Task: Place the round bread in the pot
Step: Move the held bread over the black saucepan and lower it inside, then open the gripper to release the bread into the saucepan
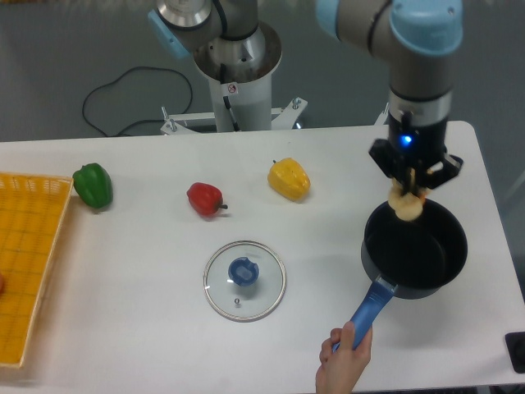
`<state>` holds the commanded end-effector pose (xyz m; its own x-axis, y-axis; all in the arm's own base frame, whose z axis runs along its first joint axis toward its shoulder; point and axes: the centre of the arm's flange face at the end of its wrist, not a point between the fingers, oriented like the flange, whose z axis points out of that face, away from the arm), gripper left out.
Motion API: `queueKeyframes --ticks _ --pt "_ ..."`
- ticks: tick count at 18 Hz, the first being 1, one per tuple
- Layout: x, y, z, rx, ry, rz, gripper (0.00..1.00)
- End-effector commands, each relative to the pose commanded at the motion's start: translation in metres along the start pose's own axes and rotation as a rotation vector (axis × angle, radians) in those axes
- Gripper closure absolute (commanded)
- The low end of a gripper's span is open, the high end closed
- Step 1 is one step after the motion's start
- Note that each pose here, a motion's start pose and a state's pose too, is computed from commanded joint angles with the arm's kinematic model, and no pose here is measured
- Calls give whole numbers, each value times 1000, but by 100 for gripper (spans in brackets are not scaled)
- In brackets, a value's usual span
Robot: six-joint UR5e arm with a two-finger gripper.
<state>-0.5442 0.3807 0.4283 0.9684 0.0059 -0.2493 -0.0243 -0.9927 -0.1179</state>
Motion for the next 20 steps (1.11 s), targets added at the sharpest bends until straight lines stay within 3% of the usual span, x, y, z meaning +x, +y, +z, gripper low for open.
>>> queueKeyframes --ticks 10,12,14,16,18,20 --pt "-8 -6 41 5 -13 -5 98" --pt "-5 -7 47 9 -19 -2 61" --pt "-4 -6 49 2 -19 6 34" --pt "-1 -5 51 -15 -26 12 15" --pt "1 -4 53 -21 -29 19 1" --pt "2 -4 52 -20 -32 19 0"
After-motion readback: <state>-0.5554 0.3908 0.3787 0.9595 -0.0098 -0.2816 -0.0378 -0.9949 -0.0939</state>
